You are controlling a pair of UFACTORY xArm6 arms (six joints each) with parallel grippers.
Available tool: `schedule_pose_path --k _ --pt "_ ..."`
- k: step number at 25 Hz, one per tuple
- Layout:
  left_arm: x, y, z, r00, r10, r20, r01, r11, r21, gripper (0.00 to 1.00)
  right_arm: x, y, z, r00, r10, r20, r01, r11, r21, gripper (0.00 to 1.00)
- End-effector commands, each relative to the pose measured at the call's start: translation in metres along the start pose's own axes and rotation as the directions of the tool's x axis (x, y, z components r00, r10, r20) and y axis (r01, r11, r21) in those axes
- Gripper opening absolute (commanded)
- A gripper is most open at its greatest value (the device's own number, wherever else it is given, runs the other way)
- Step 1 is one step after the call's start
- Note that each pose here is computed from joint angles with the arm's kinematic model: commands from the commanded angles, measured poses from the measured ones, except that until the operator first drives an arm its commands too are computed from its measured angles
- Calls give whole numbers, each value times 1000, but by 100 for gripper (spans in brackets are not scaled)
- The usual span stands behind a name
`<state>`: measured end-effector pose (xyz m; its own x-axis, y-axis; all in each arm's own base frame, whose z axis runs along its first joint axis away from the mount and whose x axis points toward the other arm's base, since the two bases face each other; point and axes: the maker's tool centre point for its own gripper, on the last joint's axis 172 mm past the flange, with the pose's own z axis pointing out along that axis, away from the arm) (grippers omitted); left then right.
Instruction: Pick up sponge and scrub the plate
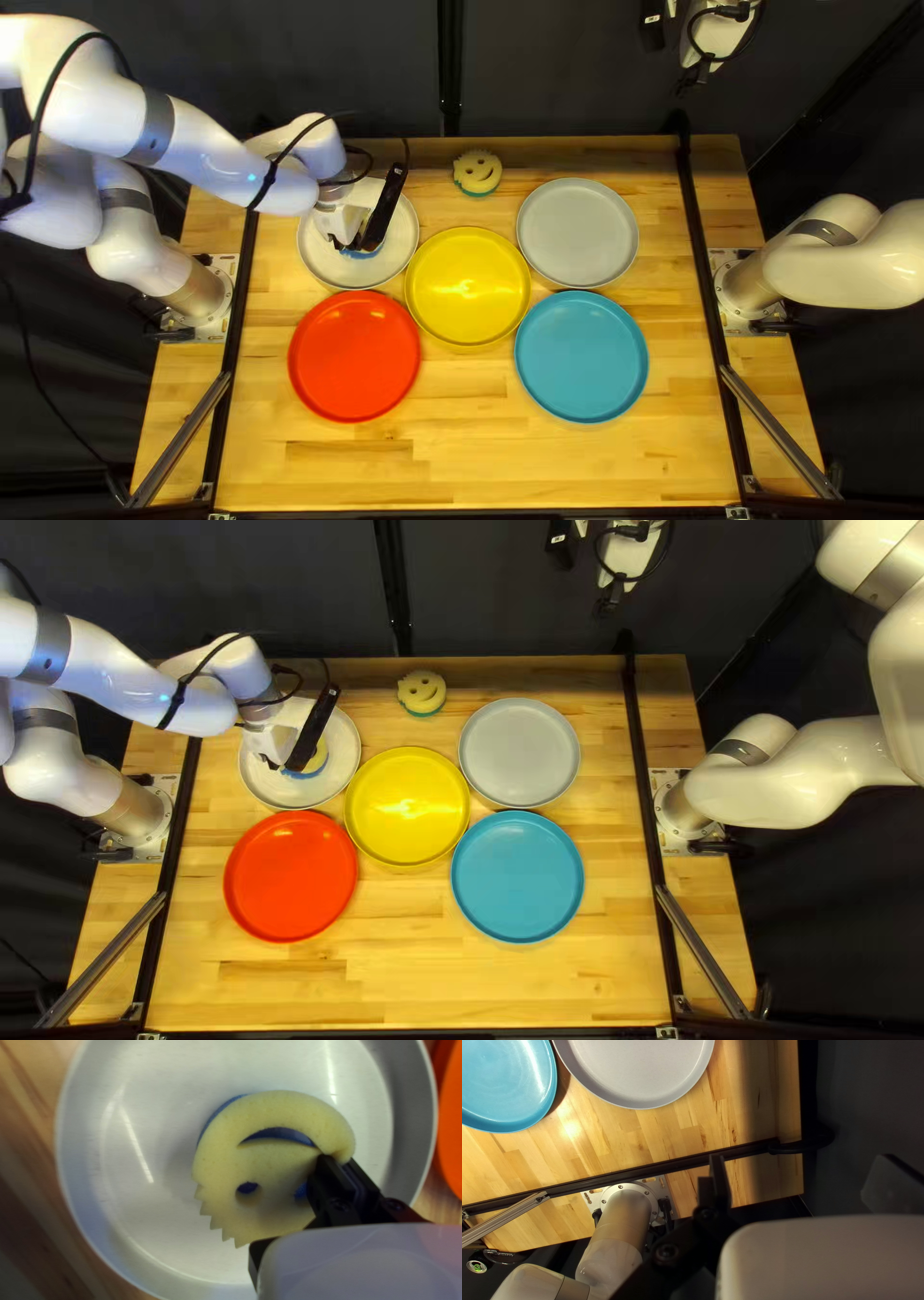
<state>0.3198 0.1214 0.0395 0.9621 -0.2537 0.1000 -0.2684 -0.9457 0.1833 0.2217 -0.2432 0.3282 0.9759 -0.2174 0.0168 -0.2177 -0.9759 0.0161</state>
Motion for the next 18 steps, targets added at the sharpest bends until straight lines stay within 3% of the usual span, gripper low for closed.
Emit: schedule_pose_path --k 1,7,18 --pt "-1 -17 -3 1000 1 3 -1 1000 -3 0 0 0 0 1000 0 0 0 1000 0 100" --pt "-5 -15 -1 1000 -4 4 4 1000 -4 0 0 0 0 1000 0 0 0 1000 0 100" --pt "-14 41 5 1000 -10 14 10 1000 -7 0 0 0 0 1000 0 0 0 1000 0 100"
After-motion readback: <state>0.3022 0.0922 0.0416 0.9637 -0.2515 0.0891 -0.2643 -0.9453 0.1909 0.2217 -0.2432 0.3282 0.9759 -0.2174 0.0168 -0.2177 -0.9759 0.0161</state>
